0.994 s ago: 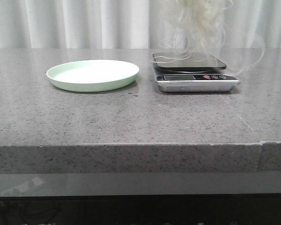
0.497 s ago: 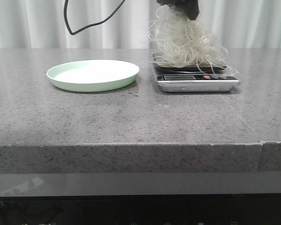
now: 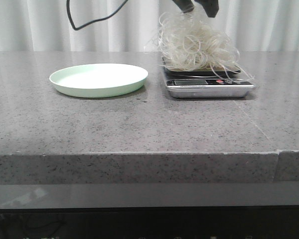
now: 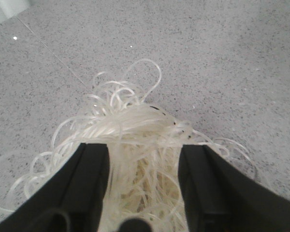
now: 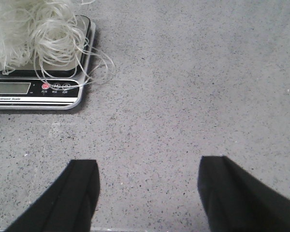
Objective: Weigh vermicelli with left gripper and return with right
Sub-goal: 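Lower the vermicelli onto the scale and open the left gripper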
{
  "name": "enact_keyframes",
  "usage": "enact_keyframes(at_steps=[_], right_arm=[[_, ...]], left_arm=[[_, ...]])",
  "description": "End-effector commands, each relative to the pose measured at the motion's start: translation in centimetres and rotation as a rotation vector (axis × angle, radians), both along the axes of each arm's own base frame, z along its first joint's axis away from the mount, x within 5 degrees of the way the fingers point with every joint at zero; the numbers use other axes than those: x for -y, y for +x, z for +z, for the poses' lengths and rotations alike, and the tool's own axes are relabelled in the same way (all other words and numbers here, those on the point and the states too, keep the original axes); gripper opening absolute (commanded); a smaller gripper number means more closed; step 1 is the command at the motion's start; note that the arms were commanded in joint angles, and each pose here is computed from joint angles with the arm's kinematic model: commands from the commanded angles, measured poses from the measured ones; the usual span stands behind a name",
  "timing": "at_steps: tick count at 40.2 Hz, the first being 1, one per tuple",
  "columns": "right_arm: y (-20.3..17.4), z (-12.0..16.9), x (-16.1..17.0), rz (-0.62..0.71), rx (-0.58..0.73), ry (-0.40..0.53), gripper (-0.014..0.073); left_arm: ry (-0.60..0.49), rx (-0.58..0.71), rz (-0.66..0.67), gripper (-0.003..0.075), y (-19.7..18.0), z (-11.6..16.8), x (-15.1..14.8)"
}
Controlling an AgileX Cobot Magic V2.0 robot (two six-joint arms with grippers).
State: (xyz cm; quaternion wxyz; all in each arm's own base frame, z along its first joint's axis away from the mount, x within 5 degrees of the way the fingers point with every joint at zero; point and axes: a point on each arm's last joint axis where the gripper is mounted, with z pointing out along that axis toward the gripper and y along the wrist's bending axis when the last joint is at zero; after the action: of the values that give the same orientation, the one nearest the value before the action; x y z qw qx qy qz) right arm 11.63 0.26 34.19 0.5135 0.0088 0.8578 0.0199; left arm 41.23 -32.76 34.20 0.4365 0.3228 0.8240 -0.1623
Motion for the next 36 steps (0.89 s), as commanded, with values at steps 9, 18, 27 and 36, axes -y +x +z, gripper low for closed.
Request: enact_keyframes(at_steps=[9,18,27,36], right_arm=[[0.3,1.5,0.1,-0.005,0.089,-0.014,0.0554],[0.3,1.5,0.1,-0.005,0.089,-0.014,0.0554],[0.3,1.5,0.1,-0.005,0.089,-0.014,0.0554],[0.3,1.5,0.1,-0.005,0.089,-0.014,0.0554]], left_arm=[[-0.118,0.131,0.012,0.0421,-4.6,11.2,-4.7],[-0.126,0.13,0.016,0.0421,-8.0,14.6,-7.7],[-0.094,0.049,0.007,0.0421,-12.3,14.5,-10.6],[-0.001,-0.083,-0.004,0.0421,-17.0,12.8,-13.9]])
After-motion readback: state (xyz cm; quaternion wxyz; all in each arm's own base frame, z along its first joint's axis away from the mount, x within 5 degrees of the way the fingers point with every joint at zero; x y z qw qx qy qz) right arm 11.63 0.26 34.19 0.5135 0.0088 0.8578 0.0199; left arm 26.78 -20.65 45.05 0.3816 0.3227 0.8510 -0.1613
